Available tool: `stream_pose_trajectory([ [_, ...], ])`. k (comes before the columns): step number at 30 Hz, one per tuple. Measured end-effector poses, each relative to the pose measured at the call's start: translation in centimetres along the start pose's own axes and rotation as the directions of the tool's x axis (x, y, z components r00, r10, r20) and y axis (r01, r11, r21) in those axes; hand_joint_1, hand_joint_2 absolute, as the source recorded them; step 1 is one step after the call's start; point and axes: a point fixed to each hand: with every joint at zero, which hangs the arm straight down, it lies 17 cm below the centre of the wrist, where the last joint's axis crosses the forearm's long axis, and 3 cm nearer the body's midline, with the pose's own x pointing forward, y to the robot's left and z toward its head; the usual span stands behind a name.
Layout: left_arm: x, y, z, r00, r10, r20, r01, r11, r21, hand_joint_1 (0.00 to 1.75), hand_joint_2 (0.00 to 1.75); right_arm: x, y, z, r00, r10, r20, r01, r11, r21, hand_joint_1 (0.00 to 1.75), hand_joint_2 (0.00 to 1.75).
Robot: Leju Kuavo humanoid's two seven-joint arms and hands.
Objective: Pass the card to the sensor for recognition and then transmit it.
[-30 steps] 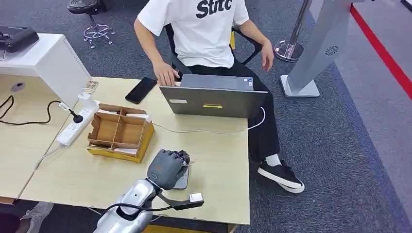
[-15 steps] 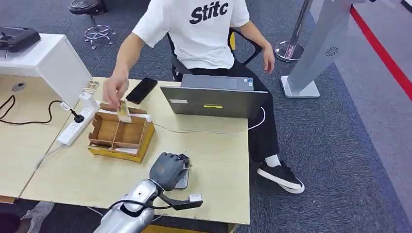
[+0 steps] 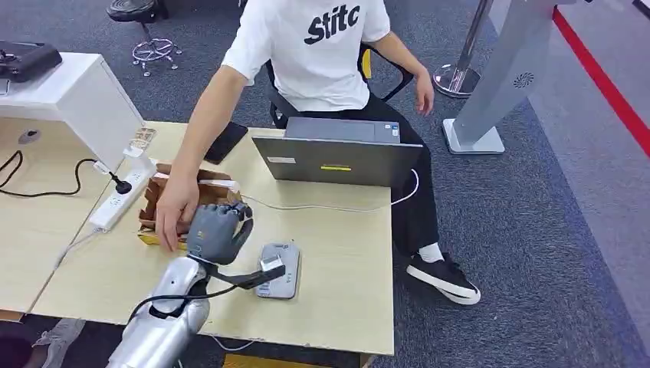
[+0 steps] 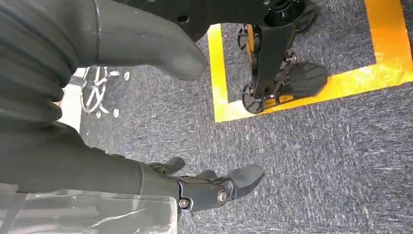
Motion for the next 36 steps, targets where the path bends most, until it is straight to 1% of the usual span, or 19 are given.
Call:
stream_pose_trajectory([
  [4, -3.4, 2.8, -1.0, 0.998, -0.043, -0.038, 0.045, 0.997, 0.059, 1.75, 1.75, 0.0, 0.0, 0.0, 1.000, 0.004, 0.001, -0.004, 1.000, 0.001, 0.00, 1.75],
  [8, -4.5, 3.9, -1.1, 0.996, -0.076, -0.048, 0.079, 0.994, 0.078, 1.75, 1.75, 0.0, 0.0, 0.0, 1.000, 0.009, 0.003, -0.009, 1.000, 0.001, 0.00, 1.75],
  [15, -9.2, 6.4, -1.3, 0.985, -0.125, -0.118, 0.138, 0.984, 0.112, 1.75, 1.75, -0.1, 0.1, 0.0, 1.000, 0.011, -0.001, -0.011, 1.000, 0.002, 0.00, 1.75],
  [20, -11.1, 7.5, -1.2, 0.979, -0.140, -0.147, 0.160, 0.979, 0.129, 1.75, 1.75, -0.1, 0.1, 0.0, 1.000, 0.012, -0.002, -0.012, 1.000, 0.002, 0.00, 1.75],
  [21, -11.4, 7.7, -1.2, 0.978, -0.141, -0.154, 0.161, 0.978, 0.132, 1.55, 1.75, -0.1, 0.1, 0.0, 1.000, 0.013, -0.003, -0.013, 1.000, 0.002, 0.00, 1.75],
  [23, -11.9, 8.0, -1.1, 0.976, -0.145, -0.162, 0.168, 0.976, 0.138, 0.40, 1.75, -0.2, 0.1, 0.0, 1.000, 0.018, -0.004, -0.018, 1.000, 0.002, 0.00, 1.75],
  [24, -12.2, 8.1, -1.0, 0.975, -0.148, -0.166, 0.172, 0.975, 0.140, 0.00, 1.75, -0.2, 0.1, 0.0, 1.000, 0.019, -0.004, -0.019, 1.000, 0.002, 0.00, 1.75],
  [29, -12.2, 7.8, -0.3, 0.975, -0.157, -0.159, 0.179, 0.974, 0.135, 0.00, 1.75, -0.2, 0.1, 0.0, 1.000, 0.023, -0.005, -0.023, 1.000, 0.001, 0.00, 1.75],
  [36, -11.4, 6.7, 0.7, 0.976, -0.163, -0.141, 0.180, 0.977, 0.114, 0.00, 1.75, -0.2, 0.0, 0.0, 1.000, 0.023, -0.010, -0.023, 1.000, -0.001, 0.00, 1.75],
])
